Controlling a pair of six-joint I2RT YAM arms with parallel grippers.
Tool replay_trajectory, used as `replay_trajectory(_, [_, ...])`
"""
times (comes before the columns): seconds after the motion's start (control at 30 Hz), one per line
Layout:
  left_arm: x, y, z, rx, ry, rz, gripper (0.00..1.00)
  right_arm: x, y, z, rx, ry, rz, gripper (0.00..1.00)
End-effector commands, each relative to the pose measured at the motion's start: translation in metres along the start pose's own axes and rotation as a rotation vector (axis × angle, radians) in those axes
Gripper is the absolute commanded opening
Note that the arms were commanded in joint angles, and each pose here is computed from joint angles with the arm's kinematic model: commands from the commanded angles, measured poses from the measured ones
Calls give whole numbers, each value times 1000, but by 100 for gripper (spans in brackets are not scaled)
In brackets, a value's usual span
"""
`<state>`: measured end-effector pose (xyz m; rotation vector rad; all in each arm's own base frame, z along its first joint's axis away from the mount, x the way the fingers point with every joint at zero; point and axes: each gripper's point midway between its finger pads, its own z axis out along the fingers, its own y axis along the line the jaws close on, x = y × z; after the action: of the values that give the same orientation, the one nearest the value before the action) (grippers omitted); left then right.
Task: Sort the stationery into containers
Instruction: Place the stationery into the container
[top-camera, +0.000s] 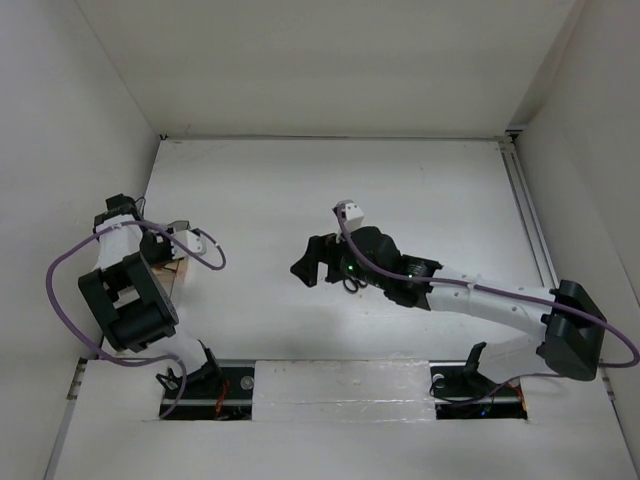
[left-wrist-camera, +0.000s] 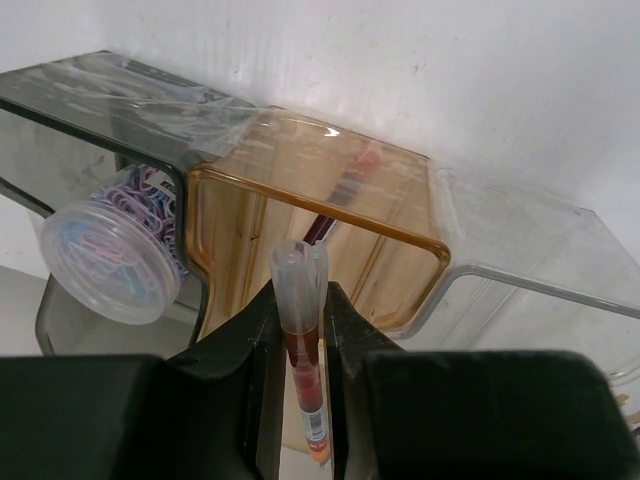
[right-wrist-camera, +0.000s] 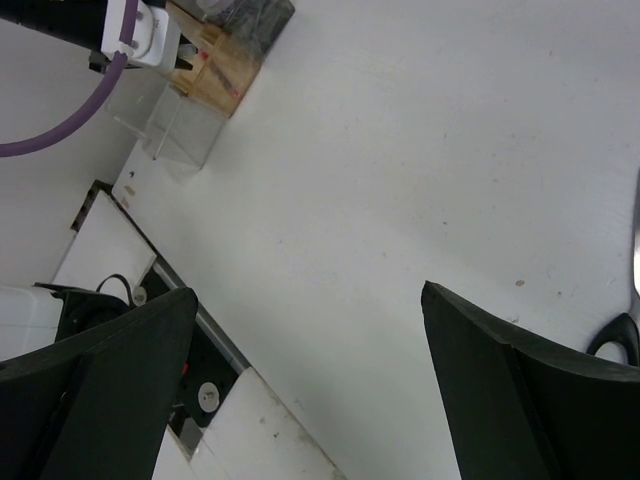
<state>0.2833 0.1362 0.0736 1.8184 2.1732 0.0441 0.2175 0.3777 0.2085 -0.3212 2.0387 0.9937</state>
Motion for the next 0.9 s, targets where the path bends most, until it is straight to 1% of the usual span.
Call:
replay_trajectory(0.0, [0, 1, -5, 9, -36, 21, 0, -19, 19, 2, -17, -48, 2, 100])
replay_trajectory(0.07, [0, 0, -2, 9, -36, 21, 0, -16, 14, 4, 2, -40, 0, 100])
replay_trajectory(0.1, [-1, 0, -2, 6, -44, 21, 0, -18, 21, 3, -13, -44, -2, 100])
replay_trajectory(0.2, [-4, 4, -2, -8, -61, 23, 0, -16, 18, 8, 4, -36, -4, 100])
replay_trajectory(0.33, [-4, 10, -3, -13, -69, 24, 9, -21, 23, 10, -3, -46, -12, 100])
replay_trajectory(0.4, [-6, 7, 0, 1, -83, 9, 12, -19, 21, 12, 3, -39, -13, 100])
replay_trajectory(0.7, [-5, 10, 6, 9, -95, -4, 13, -17, 23, 15, 5, -39, -26, 100])
replay_trajectory(0.87, [-3, 11, 6, 4, -84, -19, 19, -16, 22, 14, 11, -32, -27, 100])
